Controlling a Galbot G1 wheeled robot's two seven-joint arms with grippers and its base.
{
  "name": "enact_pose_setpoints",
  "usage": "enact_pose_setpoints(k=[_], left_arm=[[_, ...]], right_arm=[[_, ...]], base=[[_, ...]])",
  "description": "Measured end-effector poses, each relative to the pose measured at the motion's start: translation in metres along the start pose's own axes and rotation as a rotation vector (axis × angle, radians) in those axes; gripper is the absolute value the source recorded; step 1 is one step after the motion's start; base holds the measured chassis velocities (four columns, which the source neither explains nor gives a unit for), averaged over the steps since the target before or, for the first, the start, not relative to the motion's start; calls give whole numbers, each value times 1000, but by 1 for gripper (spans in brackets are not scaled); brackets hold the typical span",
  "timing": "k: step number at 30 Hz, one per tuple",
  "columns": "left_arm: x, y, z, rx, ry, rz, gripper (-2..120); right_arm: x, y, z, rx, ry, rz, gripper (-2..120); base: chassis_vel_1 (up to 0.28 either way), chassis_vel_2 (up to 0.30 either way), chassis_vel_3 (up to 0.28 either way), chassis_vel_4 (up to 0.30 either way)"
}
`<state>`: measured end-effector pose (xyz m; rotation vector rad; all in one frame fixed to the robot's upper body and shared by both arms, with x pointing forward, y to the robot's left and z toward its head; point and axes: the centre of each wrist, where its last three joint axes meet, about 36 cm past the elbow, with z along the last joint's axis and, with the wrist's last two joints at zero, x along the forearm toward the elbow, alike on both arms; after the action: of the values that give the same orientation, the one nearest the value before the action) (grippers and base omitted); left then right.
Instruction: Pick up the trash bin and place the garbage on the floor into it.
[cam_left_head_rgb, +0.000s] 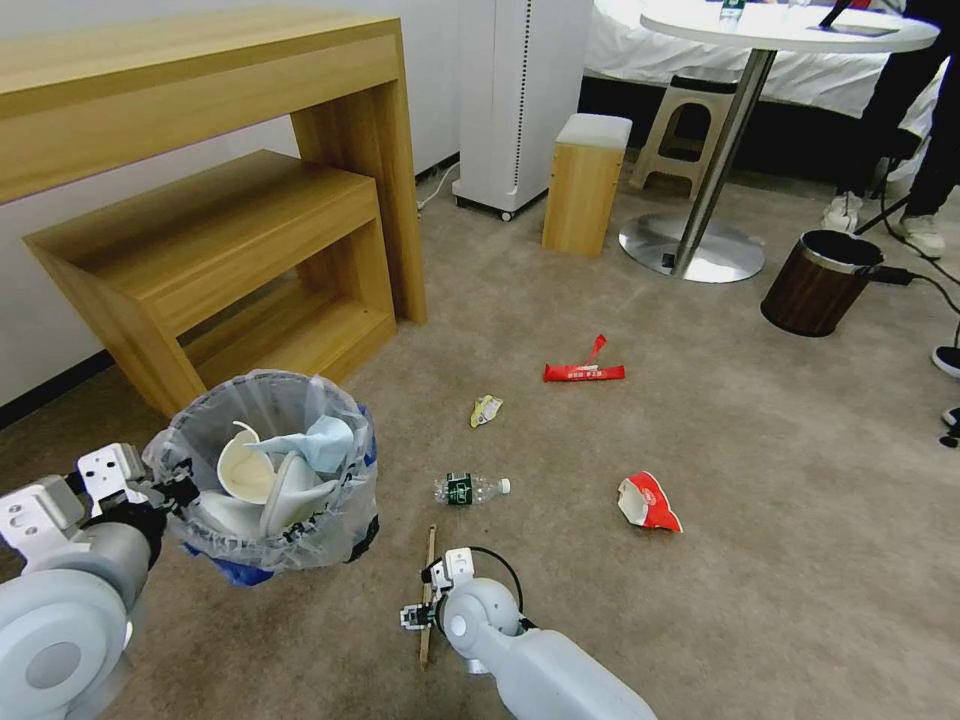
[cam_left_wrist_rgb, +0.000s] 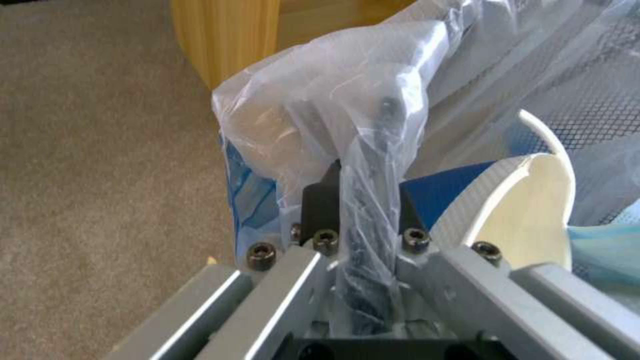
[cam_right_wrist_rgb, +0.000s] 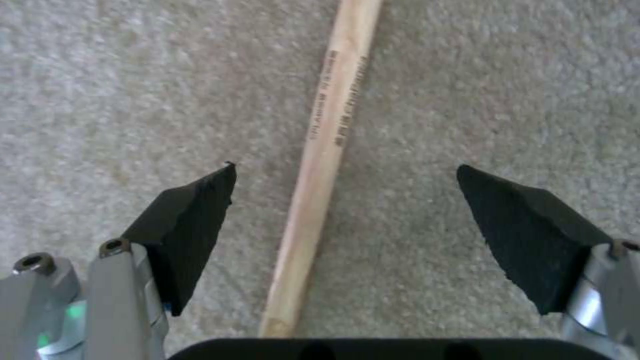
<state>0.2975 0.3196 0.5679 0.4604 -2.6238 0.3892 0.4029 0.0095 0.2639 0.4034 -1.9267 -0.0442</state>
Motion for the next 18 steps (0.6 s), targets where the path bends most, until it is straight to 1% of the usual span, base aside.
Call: enact_pose_setpoints(k=[3, 5, 6, 7, 9, 14, 16, 18], left_arm=[[0, 0, 0, -1, 0, 1, 1], [-1, 0, 0, -4, -1, 1, 1], [-1, 0, 0, -4, -2, 2, 1], [-1, 0, 0, -4, -2, 2, 1], [-1, 0, 0, -4, -2, 2, 1], [-2, 1, 1, -7, -3, 0, 1], [-3, 0, 2, -8, -2, 2, 1], [-3, 0, 2, -8, -2, 3, 1]], right_arm=[[-3, 1, 1, -7, -11, 4, 84], [-5, 3, 1, -11, -14, 4, 78], [-6, 4, 1, -12, -15, 1, 72], [-6, 4, 1, -12, -15, 1, 72], [-6, 5, 1, -10, -17, -4, 65], [-6, 5, 1, -4, -21, -8, 62], [-7, 4, 2, 2, -24, -6, 56], [-7, 4, 3, 4, -23, -4, 55]], base=[[0, 0, 0, 0], [0, 0, 0, 0], [0, 0, 0, 0], [0, 0, 0, 0], [0, 0, 0, 0], [0, 0, 0, 0], [0, 0, 0, 0], [0, 0, 0, 0]])
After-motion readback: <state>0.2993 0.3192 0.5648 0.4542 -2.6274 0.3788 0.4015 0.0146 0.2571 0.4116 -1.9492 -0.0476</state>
